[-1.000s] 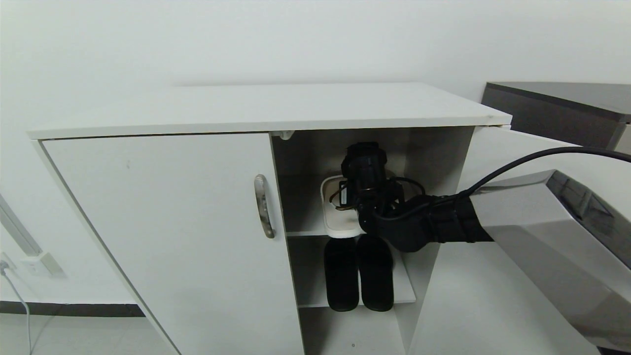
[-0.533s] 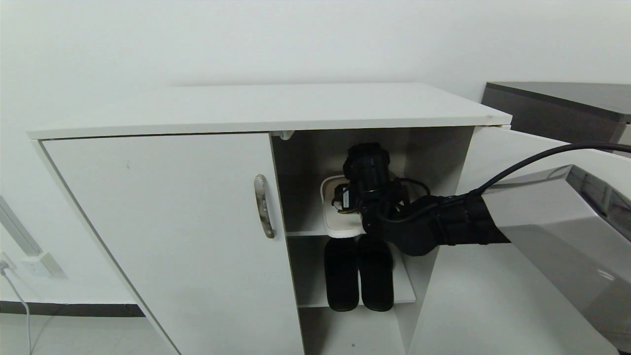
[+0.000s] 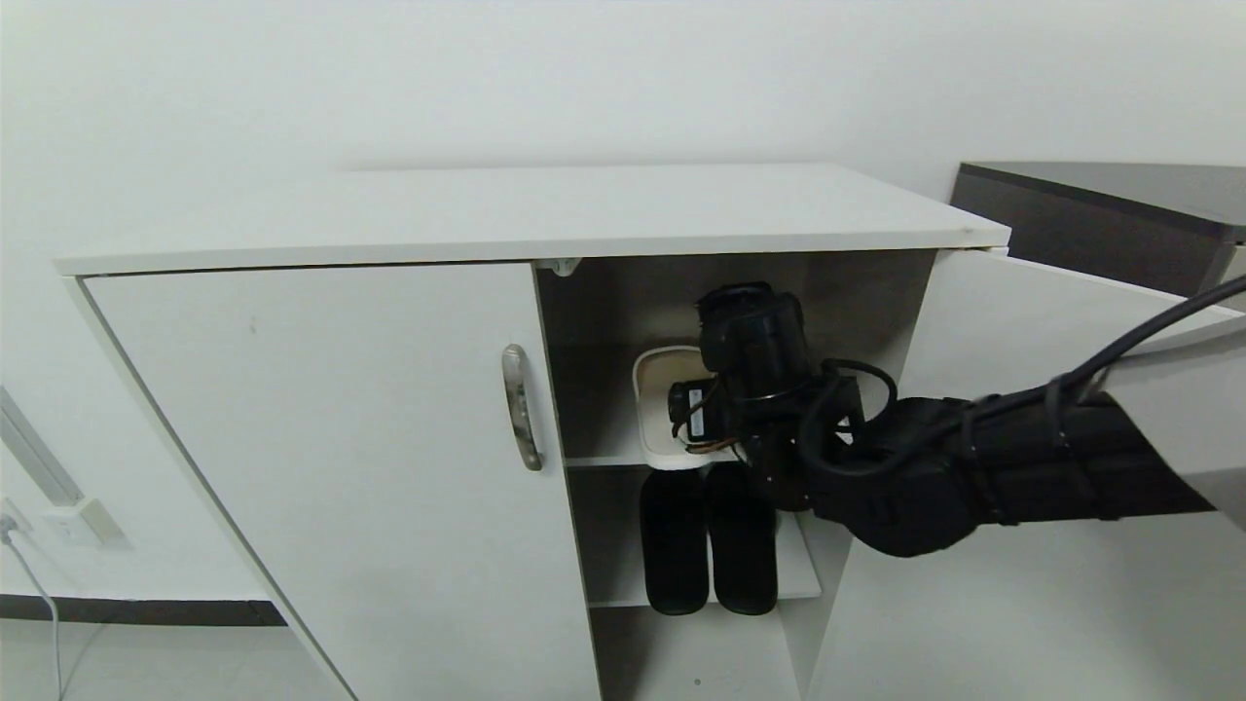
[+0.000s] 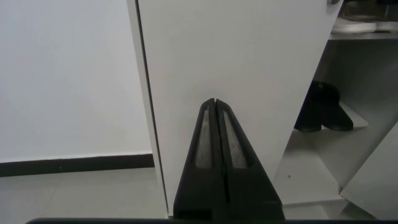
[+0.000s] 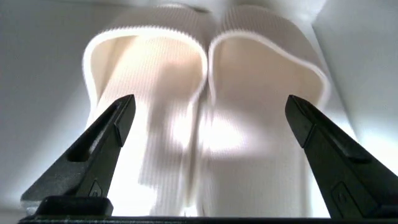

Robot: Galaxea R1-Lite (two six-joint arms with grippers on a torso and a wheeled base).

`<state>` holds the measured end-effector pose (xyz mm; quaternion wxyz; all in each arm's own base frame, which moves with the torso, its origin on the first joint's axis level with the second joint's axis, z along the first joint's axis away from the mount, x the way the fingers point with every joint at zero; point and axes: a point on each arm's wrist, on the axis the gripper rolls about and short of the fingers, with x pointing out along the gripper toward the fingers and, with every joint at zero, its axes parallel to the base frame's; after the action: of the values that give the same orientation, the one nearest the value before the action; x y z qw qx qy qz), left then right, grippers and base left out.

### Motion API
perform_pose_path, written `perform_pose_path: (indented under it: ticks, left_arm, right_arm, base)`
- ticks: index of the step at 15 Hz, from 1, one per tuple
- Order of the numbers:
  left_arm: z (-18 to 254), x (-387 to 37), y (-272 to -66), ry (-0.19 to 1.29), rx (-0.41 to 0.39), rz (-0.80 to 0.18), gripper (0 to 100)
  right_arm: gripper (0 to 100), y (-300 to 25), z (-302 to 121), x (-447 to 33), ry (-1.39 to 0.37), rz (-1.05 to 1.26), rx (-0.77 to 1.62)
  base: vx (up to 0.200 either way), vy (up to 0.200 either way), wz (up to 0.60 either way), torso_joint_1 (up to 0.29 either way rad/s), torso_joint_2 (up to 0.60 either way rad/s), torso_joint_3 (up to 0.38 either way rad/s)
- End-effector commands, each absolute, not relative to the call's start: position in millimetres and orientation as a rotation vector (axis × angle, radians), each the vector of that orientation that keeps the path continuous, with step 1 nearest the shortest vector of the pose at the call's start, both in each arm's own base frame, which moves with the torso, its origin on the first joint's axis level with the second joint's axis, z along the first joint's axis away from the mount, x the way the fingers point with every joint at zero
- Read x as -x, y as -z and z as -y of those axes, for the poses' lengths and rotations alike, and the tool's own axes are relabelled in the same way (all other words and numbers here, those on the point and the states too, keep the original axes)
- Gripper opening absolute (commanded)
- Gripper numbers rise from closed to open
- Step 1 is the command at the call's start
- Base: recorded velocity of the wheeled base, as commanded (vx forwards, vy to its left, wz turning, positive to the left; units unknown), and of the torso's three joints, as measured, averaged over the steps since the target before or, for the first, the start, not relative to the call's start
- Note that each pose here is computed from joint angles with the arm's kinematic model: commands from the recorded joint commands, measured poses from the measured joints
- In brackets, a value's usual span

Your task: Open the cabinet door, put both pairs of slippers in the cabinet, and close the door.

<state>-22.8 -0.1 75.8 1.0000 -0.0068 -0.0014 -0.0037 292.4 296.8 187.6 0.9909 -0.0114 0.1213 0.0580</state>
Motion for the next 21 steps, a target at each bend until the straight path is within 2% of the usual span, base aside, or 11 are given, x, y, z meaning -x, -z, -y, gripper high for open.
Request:
perform_pose_path:
  ticks: [1, 4, 6, 10, 11, 19, 21]
  left_arm:
    - [0, 23, -76, 0.008, 0.014, 0.003, 0]
    - [0, 23, -76, 0.008, 0.014, 0.003, 0]
    - [0, 23, -76, 0.008, 0.014, 0.003, 0]
    - [0, 23, -76, 0.008, 0.014, 0.003, 0]
    - [0, 23, -76, 0.008, 0.014, 0.003, 0]
    - [0, 23, -76, 0.008, 0.014, 0.003, 0]
    - [0, 23, -76, 0.008, 0.014, 0.003, 0]
  right_arm:
    - [100, -207, -288, -256, -0.171, -0.230, 0.010]
    - [100, -203, -284, -221, -0.250, -0.218, 0.004]
    - [100, -188, -278, -199, -0.304, -0.225, 0.014]
    - [100, -169, -272, -191, -0.378, -0.218, -0.010]
    - [0, -168, -273, -191, -0.384, -0.221, -0.007]
    - [0, -169, -270, -190, -0.377, -0.218, -0.009]
    - [0, -166, -268, -189, -0.374, -0.227, 0.001]
  base:
    - [0.000, 0.000, 0.00, 0.000, 0.00, 0.000]
    - [0.000, 0.000, 0.00, 0.000, 0.00, 0.000]
    - [0.000, 0.000, 0.00, 0.000, 0.00, 0.000]
    - [0.000, 0.000, 0.00, 0.000, 0.00, 0.000]
    - [0.000, 0.000, 0.00, 0.000, 0.00, 0.000]
    - [0.000, 0.000, 0.00, 0.000, 0.00, 0.000]
    - [-0.200, 0.000, 0.00, 0.002, 0.00, 0.002]
